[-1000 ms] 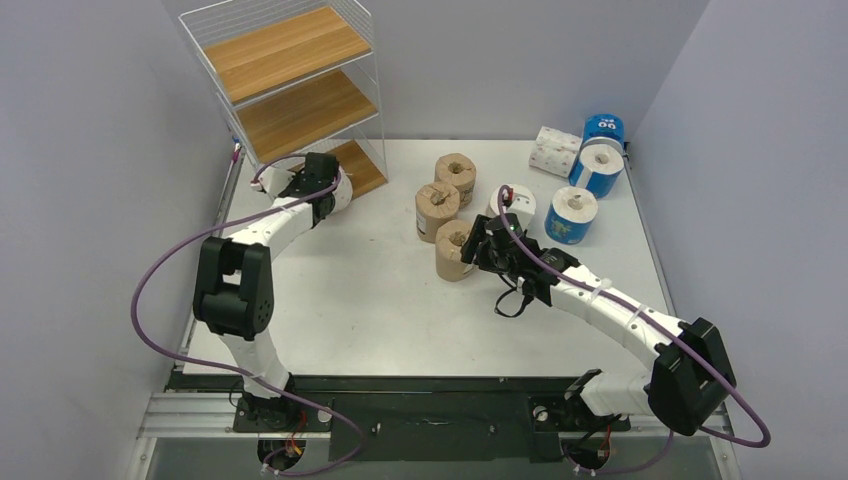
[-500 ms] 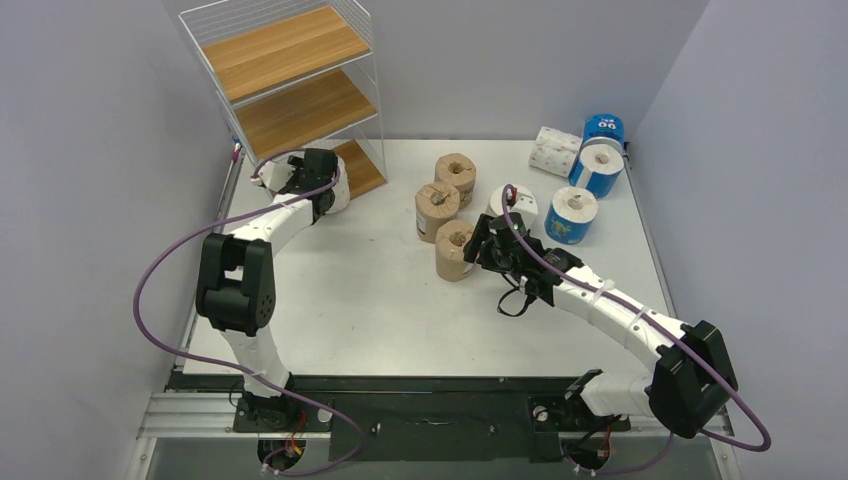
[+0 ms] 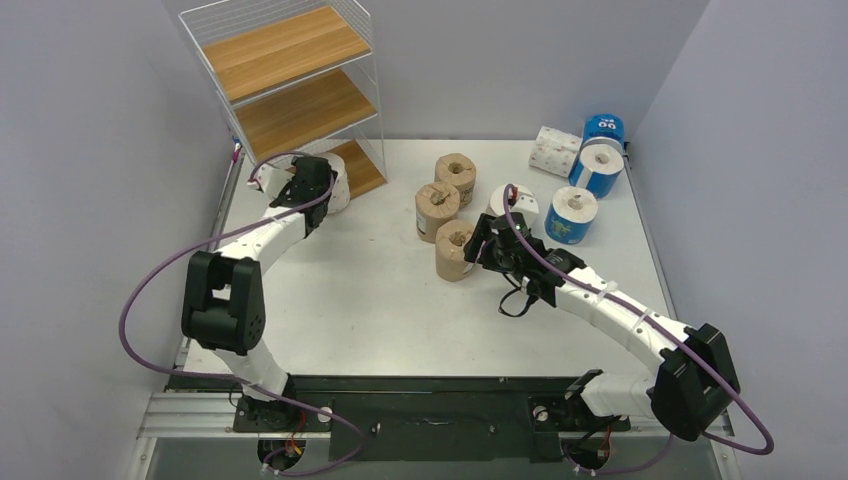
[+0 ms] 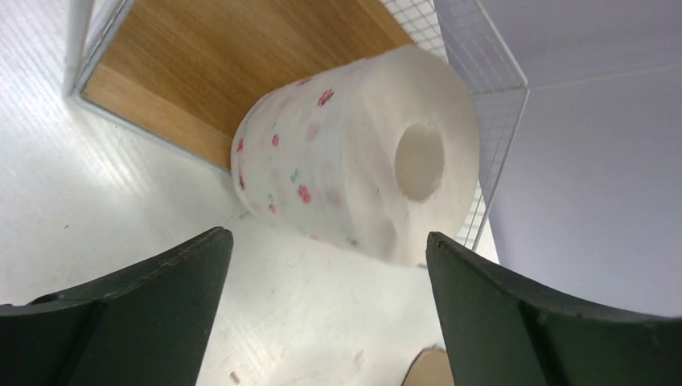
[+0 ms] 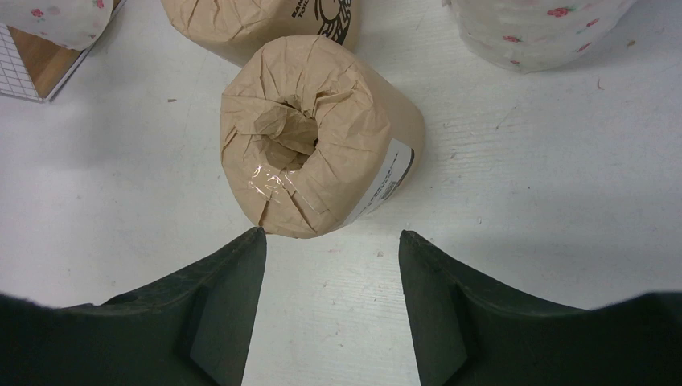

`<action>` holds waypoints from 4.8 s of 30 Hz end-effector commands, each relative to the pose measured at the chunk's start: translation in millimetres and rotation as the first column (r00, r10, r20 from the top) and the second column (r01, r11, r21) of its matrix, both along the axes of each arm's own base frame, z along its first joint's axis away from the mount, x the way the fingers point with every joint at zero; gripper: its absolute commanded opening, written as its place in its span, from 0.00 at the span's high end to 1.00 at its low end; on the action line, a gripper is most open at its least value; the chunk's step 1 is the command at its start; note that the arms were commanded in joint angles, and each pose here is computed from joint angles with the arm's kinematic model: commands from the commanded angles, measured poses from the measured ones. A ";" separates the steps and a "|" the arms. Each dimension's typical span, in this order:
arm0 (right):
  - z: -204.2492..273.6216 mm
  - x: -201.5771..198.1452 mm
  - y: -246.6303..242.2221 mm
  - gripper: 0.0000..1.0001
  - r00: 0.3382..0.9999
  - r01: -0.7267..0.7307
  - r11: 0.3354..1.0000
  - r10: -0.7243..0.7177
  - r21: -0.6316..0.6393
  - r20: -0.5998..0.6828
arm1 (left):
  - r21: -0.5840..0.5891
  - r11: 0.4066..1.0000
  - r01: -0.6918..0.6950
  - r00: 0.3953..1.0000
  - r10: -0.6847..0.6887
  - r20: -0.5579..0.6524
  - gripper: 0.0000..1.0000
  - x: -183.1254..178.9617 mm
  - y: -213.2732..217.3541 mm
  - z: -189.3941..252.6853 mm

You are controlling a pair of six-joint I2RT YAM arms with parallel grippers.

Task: Place and organize the paper towels onto the shelf
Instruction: Place the paper towel on the shelf, then adjust the paper towel on the shelf.

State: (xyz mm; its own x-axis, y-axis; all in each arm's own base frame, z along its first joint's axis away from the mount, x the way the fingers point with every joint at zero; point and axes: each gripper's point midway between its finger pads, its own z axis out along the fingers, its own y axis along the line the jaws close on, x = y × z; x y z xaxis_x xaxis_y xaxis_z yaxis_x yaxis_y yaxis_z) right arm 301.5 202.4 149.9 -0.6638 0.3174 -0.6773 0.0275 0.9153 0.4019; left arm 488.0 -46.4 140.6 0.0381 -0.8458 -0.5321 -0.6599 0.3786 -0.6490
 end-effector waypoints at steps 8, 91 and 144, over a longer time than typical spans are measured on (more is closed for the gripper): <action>62.7 14.8 21.8 0.42 0.985 -0.071 0.994 0.058 0.077 0.160 | 0.040 0.976 0.213 0.975 -0.215 0.060 0.04 -85.4 -18.4 64.2; 107.3 137.0 194.5 0.25 0.912 -0.348 0.764 0.142 0.543 0.385 | 0.315 0.830 0.460 0.873 -0.488 0.012 0.04 -152.0 0.4 64.7; 106.2 -33.8 21.2 0.24 0.879 -0.313 0.905 0.162 0.287 0.448 | 0.501 0.605 0.619 0.782 -0.532 -0.324 0.00 36.2 -50.4 -44.9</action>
